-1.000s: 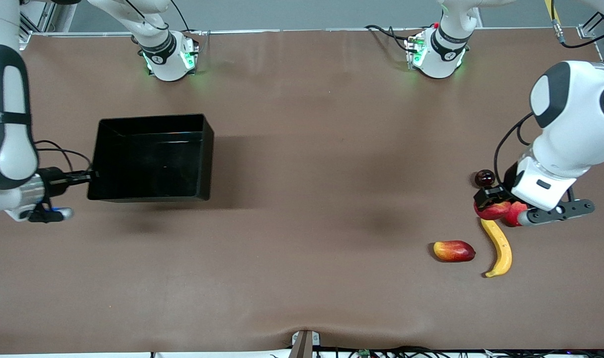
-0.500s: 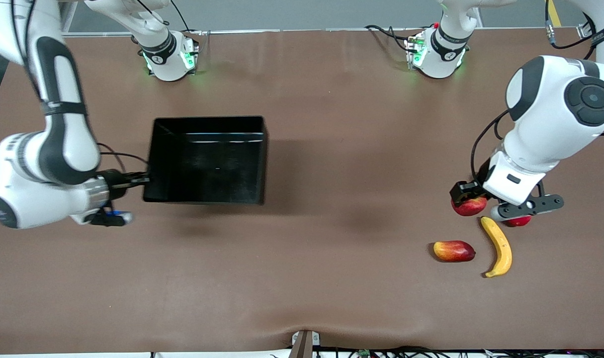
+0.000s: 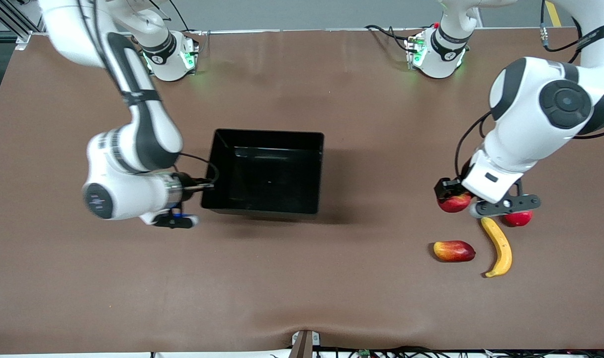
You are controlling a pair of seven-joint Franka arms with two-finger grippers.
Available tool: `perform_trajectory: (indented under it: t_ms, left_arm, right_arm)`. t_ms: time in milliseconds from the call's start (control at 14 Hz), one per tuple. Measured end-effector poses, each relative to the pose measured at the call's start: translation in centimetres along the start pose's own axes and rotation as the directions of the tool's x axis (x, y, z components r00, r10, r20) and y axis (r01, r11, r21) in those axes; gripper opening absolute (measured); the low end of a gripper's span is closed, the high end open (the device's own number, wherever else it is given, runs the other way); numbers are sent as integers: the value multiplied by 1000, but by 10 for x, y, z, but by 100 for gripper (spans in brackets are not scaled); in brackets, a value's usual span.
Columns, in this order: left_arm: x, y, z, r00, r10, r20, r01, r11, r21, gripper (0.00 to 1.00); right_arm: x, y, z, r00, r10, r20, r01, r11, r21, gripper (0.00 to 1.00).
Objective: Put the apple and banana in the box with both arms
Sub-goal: 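Carry the apple with the left gripper while the right gripper slides the box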
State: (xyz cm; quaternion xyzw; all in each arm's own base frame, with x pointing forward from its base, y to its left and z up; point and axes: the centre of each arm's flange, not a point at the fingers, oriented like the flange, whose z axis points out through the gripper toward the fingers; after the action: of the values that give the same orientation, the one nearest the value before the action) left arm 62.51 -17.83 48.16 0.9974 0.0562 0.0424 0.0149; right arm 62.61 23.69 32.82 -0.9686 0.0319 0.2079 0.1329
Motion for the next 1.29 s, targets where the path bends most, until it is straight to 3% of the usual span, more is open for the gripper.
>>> perform_trajectory:
  t_ms: [357, 714, 1000, 1143, 1286]
  left_arm:
    - [-12, 30, 13, 999, 48, 22, -48, 999, -1, 70]
    - [-15, 38, 15, 999, 29, 26, -29, 1000, -2, 70]
    - [-46, 96, 29, 998, -33, 54, 33, 999, 0, 70]
    - [-73, 137, 42, 996, -49, 77, 48, 999, 8, 70]
    - [-100, 172, 57, 994, -49, 98, 47, 999, 19, 70]
  right_arm:
    - [12, -65, 77, 993, 77, -91, -78, 997, -6, 6]
    - [18, -86, 103, 992, 56, -116, -58, 998, -13, 6]
    - [16, -102, 113, 993, 31, -115, -33, 999, -22, 6]
    - [14, -107, 111, 993, 17, -119, -20, 1000, -22, 19]
    - [15, -109, 103, 991, 12, -130, -14, 1000, -16, 40]
